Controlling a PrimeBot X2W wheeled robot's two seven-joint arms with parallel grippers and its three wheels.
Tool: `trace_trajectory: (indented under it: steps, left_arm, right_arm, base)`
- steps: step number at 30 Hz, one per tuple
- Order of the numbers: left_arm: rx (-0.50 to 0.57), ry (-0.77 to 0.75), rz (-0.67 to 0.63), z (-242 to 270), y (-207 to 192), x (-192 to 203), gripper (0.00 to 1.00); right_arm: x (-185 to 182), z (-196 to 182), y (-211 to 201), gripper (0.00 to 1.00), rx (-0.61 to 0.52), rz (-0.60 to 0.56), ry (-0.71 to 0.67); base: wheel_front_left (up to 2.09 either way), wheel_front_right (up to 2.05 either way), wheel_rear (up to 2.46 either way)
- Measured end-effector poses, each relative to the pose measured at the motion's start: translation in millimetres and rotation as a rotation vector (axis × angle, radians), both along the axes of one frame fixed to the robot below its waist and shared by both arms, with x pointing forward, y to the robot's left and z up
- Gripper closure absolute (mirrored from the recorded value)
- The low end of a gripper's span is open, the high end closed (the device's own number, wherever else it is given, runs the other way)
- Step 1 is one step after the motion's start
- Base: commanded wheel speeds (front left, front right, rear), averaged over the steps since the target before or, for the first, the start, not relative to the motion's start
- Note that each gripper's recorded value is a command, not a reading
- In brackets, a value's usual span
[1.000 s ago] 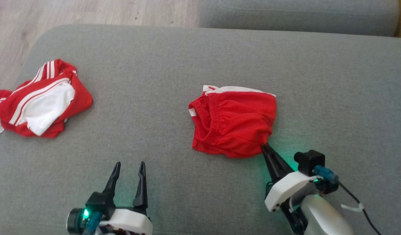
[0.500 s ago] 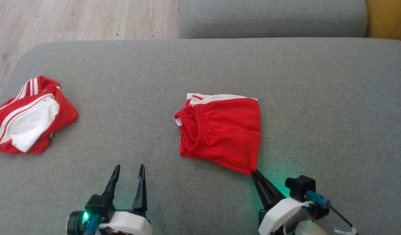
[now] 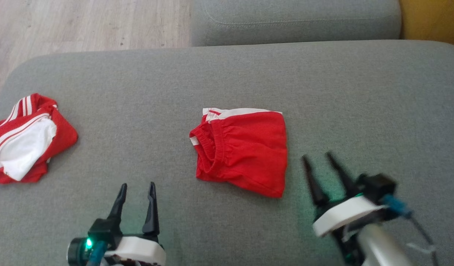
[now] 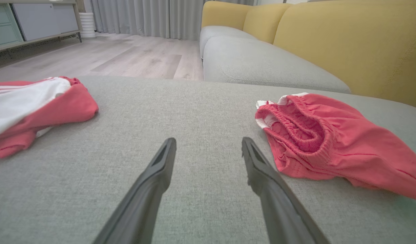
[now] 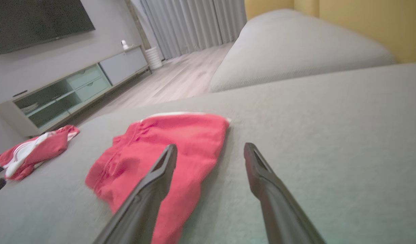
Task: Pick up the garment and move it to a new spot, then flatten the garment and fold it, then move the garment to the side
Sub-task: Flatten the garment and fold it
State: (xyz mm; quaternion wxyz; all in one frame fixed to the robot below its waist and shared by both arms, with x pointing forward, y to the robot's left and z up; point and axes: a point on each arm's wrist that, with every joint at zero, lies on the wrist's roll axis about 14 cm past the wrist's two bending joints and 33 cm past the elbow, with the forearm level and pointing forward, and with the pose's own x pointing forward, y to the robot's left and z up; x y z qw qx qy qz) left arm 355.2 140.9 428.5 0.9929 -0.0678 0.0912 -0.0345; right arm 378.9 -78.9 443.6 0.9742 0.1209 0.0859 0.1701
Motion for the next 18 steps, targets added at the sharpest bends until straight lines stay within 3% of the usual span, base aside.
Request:
trace_trajectory:
  steps: [8,18]
  left_arm:
    - [0.044,-0.03,0.0,7.5,4.6,4.5,0.0]
    - [0.072,-0.024,0.013,5.0,11.2,3.9,0.0]
  right_arm:
    - [19.8,29.7,-55.1,0.0,-0.082,-0.162,-0.119]
    - [-1.4,-10.5,-62.0,0.0,-0.092,-0.186,0.007]
  base:
    - [0.0,0.0,0.0]
    - [0.0,0.0,0.0]
